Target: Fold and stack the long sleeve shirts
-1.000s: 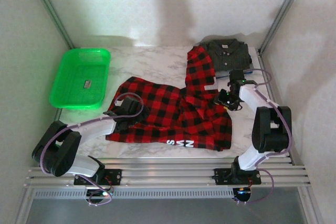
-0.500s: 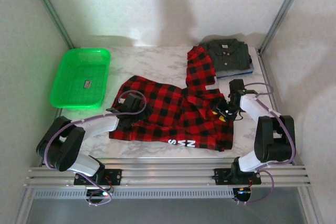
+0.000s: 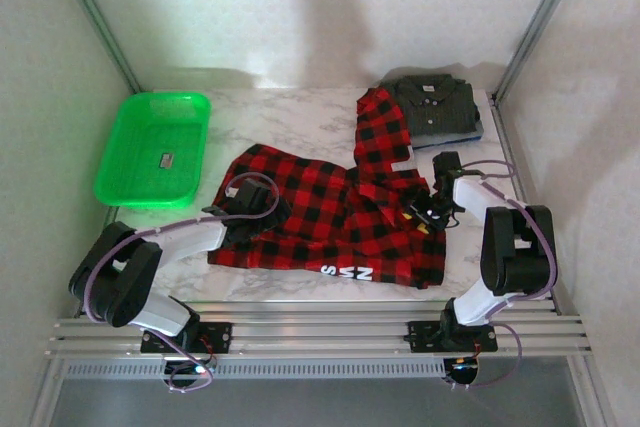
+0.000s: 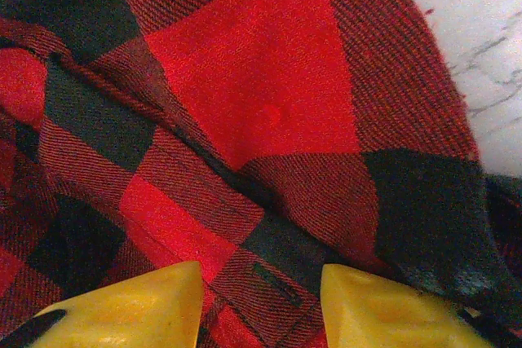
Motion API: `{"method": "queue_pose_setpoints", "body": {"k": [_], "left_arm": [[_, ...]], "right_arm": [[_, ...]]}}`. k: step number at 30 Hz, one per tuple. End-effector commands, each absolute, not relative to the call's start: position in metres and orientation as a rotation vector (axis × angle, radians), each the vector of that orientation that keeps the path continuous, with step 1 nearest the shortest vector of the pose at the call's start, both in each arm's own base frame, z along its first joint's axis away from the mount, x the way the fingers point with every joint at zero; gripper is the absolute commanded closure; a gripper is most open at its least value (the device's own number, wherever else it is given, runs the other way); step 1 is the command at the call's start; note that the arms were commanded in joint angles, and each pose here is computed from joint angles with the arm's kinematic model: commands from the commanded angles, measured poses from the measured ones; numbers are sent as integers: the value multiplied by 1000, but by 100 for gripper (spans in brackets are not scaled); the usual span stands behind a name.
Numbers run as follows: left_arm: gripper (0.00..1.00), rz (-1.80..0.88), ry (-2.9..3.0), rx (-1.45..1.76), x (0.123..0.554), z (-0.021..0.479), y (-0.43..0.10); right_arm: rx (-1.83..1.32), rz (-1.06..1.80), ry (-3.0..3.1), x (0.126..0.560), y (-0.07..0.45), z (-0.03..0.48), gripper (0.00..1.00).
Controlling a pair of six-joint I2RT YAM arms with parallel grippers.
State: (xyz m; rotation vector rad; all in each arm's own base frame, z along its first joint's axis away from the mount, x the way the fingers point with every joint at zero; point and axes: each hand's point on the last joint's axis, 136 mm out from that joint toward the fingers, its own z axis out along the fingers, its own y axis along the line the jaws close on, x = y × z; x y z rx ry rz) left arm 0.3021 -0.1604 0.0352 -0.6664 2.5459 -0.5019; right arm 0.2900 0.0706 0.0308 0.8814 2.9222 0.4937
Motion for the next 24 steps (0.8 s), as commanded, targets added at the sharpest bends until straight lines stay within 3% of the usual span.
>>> {"method": "queue_pose_setpoints", "body": {"k": [1, 8, 16, 21, 24], "left_arm": [[4, -491, 2584, -662, 290, 27, -159], [3, -487, 2584, -663, 289, 28, -158], [3, -470, 2589, -652, 288, 27, -156], [4, -466, 2590, -650, 286, 27, -155], [4, -467, 2593, -652, 285, 25, -155]], "right_arm": [[890, 428, 2931, 289, 65, 30, 55], [898, 418, 2930, 284, 63, 29, 57], [918, 421, 2857, 304, 61, 36, 91], [882, 442, 2815, 316, 62, 53, 100], [863, 451, 2820, 318, 64, 54, 100]]}}
